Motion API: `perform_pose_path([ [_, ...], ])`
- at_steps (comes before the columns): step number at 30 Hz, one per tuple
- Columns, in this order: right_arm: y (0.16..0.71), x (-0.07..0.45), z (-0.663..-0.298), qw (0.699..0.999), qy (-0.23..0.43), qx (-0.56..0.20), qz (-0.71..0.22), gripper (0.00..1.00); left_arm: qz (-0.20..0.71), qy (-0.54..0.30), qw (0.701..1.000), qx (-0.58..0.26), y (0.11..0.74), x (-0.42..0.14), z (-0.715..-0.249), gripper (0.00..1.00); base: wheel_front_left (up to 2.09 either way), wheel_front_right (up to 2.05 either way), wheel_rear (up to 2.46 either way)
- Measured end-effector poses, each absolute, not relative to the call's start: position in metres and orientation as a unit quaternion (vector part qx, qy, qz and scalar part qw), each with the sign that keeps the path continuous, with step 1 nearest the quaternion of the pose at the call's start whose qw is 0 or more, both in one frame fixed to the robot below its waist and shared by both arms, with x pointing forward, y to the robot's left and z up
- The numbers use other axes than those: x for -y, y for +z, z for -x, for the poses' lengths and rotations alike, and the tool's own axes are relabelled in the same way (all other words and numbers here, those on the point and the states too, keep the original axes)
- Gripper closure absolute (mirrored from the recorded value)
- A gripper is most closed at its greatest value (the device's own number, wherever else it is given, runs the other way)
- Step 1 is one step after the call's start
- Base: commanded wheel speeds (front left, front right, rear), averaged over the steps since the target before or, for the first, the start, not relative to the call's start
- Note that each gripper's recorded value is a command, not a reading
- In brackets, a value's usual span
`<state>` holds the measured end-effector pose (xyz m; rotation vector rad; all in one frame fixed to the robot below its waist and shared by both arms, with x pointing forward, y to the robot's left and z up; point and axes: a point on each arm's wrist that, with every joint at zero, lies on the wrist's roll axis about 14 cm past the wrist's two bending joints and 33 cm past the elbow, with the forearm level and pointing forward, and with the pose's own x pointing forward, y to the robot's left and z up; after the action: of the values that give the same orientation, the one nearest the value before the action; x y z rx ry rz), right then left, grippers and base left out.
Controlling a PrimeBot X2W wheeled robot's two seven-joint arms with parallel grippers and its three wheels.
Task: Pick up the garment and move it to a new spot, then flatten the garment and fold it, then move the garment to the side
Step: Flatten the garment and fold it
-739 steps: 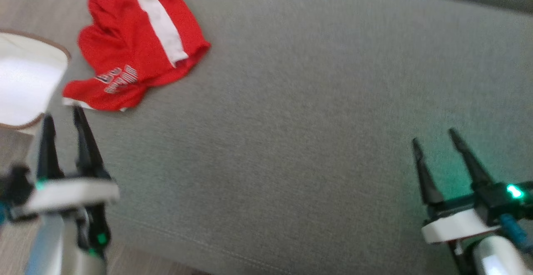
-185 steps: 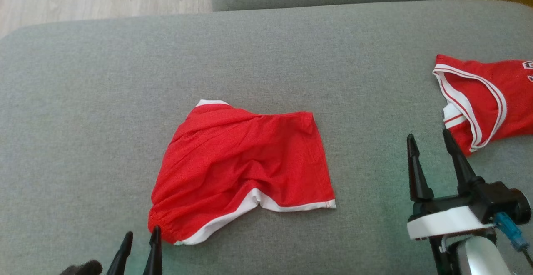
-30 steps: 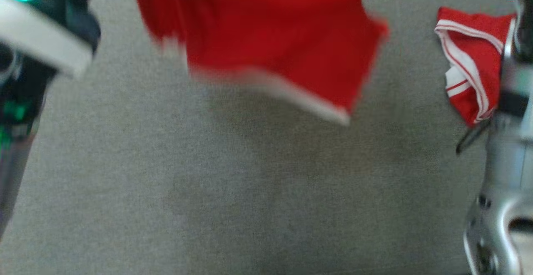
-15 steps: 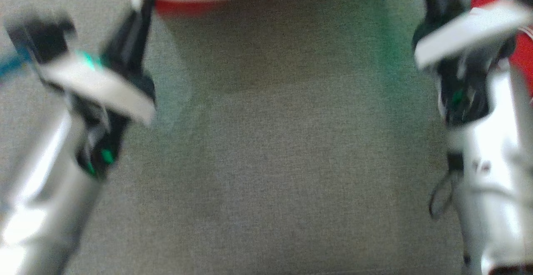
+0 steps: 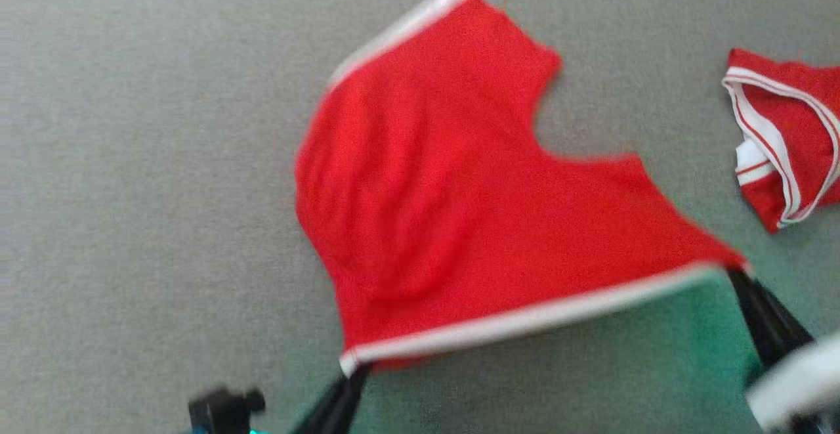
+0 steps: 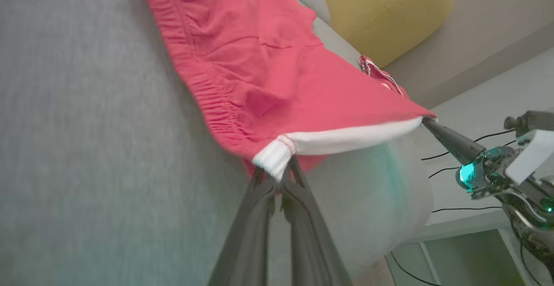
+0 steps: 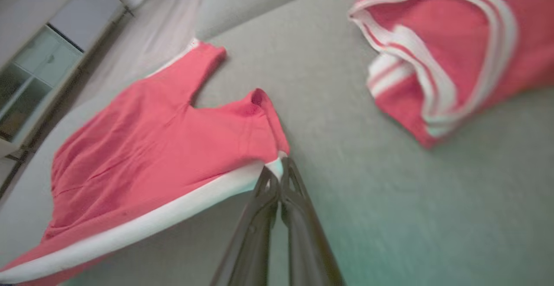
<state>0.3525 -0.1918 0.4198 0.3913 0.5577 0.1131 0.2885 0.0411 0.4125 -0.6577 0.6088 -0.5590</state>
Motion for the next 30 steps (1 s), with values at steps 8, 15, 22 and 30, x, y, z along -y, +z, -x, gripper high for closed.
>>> perform_pose_path([
  [8,0.452,0.188,-0.337,0.941,0.072,-0.278,-0.18,1.0,0.374,-0.228,0.854,-0.281,0.428,-0.041,-0.271,1.0,0.0,0.0,0.0],
  [15,0.472,0.142,-0.431,0.942,0.156,-0.245,-0.167,1.0,0.43,-0.236,0.842,-0.223,0.463,-0.037,-0.329,1.0,0.0,0.0,0.0],
  [22,0.454,0.092,-0.511,0.921,0.226,-0.297,-0.116,1.0,0.48,-0.226,0.83,-0.169,0.498,-0.049,-0.391,1.0,0.0,0.0,0.0],
  [30,0.425,0.054,-0.553,0.9,0.255,-0.343,-0.084,1.0,0.478,-0.168,0.845,-0.171,0.48,-0.072,-0.415,1.0,0.0,0.0,0.0],
])
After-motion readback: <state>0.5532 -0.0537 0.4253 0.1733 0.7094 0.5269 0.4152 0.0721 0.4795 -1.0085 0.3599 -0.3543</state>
